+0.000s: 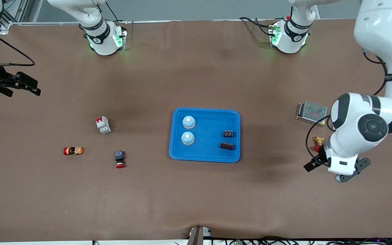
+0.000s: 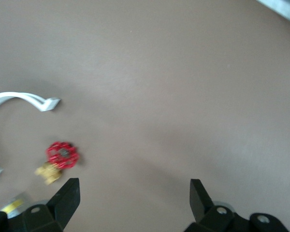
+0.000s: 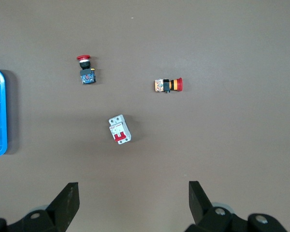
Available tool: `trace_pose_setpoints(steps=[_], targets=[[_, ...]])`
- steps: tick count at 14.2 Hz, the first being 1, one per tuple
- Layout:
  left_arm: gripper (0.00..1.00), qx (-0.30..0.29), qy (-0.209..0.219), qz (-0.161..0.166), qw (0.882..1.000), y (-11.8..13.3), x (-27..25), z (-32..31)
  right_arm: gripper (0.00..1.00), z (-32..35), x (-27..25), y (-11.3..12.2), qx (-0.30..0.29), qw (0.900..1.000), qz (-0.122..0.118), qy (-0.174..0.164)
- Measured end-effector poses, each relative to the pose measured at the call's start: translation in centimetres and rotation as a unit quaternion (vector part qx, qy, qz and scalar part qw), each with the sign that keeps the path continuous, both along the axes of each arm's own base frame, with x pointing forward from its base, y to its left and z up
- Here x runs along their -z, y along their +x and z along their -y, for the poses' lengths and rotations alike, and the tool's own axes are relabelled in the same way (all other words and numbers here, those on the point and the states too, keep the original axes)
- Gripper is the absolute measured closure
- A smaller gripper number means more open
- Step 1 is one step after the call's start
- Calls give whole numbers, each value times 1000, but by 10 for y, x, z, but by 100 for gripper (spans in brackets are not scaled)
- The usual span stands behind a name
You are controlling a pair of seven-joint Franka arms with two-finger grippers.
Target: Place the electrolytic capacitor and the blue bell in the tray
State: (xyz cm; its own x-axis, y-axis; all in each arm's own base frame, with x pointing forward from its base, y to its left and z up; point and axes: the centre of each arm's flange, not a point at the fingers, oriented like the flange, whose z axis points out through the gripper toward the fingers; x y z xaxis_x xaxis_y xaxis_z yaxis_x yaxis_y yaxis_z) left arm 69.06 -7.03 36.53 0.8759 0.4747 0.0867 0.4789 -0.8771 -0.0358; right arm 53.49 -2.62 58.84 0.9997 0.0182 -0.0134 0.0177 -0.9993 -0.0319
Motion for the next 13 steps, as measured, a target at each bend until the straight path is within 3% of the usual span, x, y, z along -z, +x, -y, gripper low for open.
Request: trace_pose_setpoints(steps=[2, 6, 13], targets=[[0, 20, 3, -26, 999, -12, -25, -2, 0, -1, 2, 1, -1, 1000, -2, 0], [0, 11, -40, -61, 997, -39, -85, -20, 0, 0, 0, 2, 0, 1000, 0, 0], [0, 78, -40, -99, 991, -96, -177, -26, 0, 2, -5, 3, 2, 1000, 5, -1]])
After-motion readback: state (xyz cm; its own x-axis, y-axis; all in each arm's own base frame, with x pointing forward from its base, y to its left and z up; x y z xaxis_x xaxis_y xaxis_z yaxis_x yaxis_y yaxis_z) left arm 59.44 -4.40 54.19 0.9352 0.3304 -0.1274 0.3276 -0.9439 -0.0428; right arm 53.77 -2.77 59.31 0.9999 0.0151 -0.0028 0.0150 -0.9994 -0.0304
